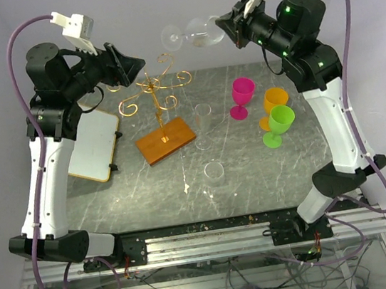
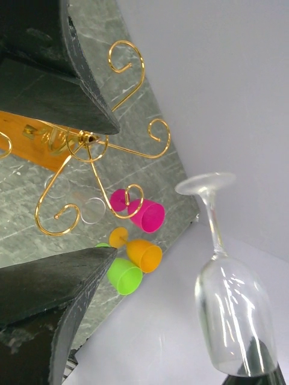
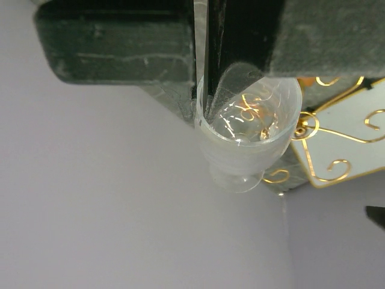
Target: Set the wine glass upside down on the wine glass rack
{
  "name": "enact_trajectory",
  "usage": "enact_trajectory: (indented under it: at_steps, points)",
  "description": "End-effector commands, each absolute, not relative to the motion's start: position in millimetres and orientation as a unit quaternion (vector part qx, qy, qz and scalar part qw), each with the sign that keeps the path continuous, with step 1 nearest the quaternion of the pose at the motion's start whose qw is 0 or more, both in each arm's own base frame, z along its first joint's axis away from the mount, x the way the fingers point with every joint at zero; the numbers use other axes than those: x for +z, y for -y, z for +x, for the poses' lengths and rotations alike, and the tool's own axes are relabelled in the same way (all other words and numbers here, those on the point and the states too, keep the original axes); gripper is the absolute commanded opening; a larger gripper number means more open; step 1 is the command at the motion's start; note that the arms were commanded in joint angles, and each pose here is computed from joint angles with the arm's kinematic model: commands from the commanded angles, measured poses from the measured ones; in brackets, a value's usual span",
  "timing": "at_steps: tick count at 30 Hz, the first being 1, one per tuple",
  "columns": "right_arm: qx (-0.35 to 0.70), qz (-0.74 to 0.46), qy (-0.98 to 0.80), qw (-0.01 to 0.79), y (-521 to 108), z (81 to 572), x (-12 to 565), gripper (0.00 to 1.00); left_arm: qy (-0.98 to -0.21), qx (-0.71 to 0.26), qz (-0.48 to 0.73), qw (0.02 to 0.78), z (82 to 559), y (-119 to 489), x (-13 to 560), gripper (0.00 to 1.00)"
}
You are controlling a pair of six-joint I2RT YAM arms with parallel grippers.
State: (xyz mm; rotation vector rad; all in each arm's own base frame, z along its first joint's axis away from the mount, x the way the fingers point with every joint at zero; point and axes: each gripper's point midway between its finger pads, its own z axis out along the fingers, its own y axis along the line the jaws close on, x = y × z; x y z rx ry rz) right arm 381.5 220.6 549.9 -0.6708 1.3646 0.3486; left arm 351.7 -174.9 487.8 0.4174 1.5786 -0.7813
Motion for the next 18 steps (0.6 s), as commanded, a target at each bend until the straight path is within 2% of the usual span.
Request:
enact_trajectory:
  at_steps: [1, 5, 10, 18]
  points:
    - [0.239, -0.309, -0.568, 0.725, -245.0, 360.1, 582.2, 0.00, -0.665, -0.361, 0.185, 0.627, 350.8, 186.1, 497.6, 0.84]
    - [0.273, -0.321, -0.560, 0.713, -259.2, 353.0, 582.9, 0.00, -0.665, -0.371, 0.183, 0.622, 354.4, 194.3, 496.6, 0.79]
    - [0.289, -0.330, -0.556, 0.706, -264.7, 347.9, 582.6, 0.00, -0.677, -0.369, 0.163, 0.615, 363.6, 194.0, 486.8, 0.68]
    - [0.311, -0.346, -0.556, 0.688, -272.6, 341.6, 573.7, 0.00, -0.685, -0.371, 0.160, 0.606, 369.7, 196.1, 474.9, 0.61]
